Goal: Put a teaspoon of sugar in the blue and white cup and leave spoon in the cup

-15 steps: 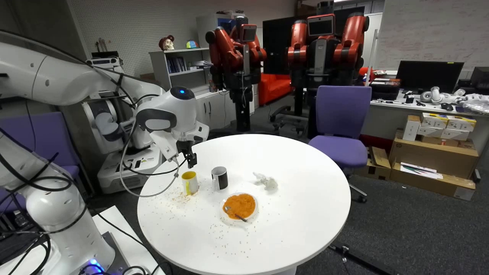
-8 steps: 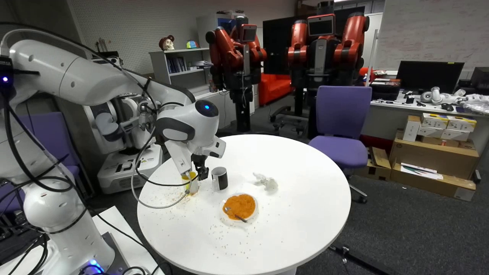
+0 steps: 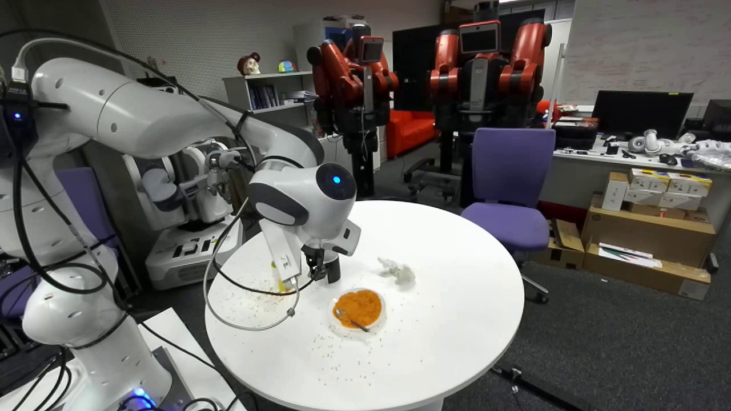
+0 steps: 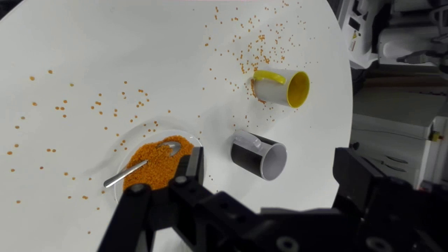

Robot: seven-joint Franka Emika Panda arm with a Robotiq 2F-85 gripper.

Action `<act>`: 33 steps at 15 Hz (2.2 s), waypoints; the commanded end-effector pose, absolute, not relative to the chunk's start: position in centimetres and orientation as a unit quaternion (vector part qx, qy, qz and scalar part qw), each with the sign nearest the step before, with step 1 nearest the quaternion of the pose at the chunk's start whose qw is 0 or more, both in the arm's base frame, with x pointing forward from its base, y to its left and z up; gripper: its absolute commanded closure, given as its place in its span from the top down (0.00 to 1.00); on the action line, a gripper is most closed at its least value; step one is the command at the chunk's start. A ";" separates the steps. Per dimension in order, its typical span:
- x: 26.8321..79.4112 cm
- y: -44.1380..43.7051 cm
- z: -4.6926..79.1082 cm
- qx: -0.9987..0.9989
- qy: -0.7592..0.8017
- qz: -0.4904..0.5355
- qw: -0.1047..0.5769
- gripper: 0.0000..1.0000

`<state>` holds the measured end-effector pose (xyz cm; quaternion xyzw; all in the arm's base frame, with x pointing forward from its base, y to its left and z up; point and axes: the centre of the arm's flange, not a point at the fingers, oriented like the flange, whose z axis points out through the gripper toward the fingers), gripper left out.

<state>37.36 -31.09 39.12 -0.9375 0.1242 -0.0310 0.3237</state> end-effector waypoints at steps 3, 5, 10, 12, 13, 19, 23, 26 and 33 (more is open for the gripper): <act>36.6 -32.6 39.9 -0.927 0.111 -0.071 0.352 1.00; 36.7 -32.7 40.1 -0.926 0.104 -0.079 0.354 1.00; 37.1 -32.8 39.9 -0.926 0.095 -0.082 0.356 1.00; 37.3 -34.0 39.2 -0.922 0.092 -0.080 0.367 1.00; 37.5 -34.9 38.5 -0.920 0.090 -0.078 0.374 1.00; 38.8 -39.5 32.7 -0.896 0.066 -0.056 0.436 1.00; 40.7 -41.3 29.0 -0.900 0.058 -0.070 0.425 1.00; 42.7 -42.2 26.6 -0.901 0.061 -0.106 0.415 1.00; 43.4 -44.8 22.0 -0.891 0.107 -0.114 0.427 1.00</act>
